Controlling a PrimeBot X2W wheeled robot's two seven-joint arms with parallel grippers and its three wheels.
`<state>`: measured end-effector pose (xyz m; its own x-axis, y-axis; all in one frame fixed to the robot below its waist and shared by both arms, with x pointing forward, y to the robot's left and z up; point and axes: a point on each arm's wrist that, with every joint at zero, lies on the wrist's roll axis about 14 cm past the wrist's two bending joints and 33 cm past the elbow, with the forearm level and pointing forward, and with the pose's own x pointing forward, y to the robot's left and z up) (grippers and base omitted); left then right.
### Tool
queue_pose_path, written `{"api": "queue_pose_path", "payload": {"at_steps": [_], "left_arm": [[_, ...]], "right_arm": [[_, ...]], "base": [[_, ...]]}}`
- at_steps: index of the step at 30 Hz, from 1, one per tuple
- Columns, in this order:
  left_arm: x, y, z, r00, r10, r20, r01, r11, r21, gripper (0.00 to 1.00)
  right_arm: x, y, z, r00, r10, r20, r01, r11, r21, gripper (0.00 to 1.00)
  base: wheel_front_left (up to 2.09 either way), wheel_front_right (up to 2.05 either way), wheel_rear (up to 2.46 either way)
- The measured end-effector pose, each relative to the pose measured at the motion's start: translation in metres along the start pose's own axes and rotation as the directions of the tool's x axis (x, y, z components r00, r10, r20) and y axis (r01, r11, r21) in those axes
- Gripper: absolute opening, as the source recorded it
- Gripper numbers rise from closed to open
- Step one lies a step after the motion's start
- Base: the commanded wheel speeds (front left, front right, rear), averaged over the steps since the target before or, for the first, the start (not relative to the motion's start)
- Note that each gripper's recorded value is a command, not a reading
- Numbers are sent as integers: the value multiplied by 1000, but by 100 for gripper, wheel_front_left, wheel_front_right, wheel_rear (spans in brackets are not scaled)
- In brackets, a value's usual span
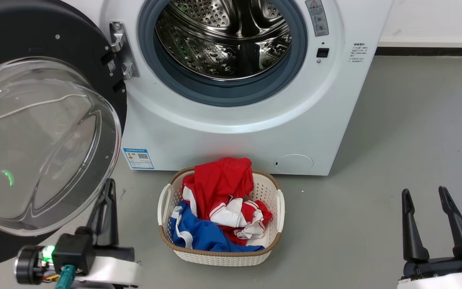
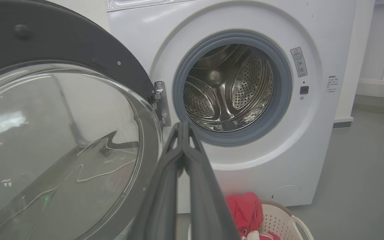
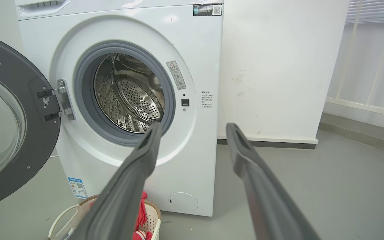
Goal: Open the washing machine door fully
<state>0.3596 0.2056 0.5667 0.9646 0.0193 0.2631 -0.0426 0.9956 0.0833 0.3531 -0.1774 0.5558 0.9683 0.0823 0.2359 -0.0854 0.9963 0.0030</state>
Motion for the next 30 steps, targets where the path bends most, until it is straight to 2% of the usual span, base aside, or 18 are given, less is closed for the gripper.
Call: {"api": "queue_pose_path", "payload": {"at_steps": [4,5,6,7,8,20,30], "left_arm": [[-4,-13,-16,999,-21,-49,20,999,-35,0],[-4,-15,-19,998,-24,-59,21,999,-43,14],[-5,-17,-23,997,-28,-73,24,998,-51,42],[-6,-18,-27,996,-32,-83,27,998,-56,98],[-7,-19,-30,995,-34,-93,29,998,-56,100],[-20,-26,-50,985,-44,-164,32,996,-79,100],[-24,-25,-50,985,-36,-167,22,996,-85,100]], "right_arm": [[-4,-1,0,1000,-4,-3,4,1000,0,100],[-4,-2,0,1000,-8,-4,8,1000,-2,100],[-5,-3,0,1000,-11,-4,11,1000,-1,100],[-5,-4,0,1000,-13,-5,13,1000,1,100],[-6,-4,-1,1000,-14,-8,14,1000,2,100],[-15,-6,-15,998,-26,-56,27,999,26,100],[-18,-4,-20,997,-22,-71,24,999,35,100]], "base": [[0,0,0],[0,0,0],[0,0,0],[0,0,0],[0,0,0],[0,0,0],[0,0,0]]}}
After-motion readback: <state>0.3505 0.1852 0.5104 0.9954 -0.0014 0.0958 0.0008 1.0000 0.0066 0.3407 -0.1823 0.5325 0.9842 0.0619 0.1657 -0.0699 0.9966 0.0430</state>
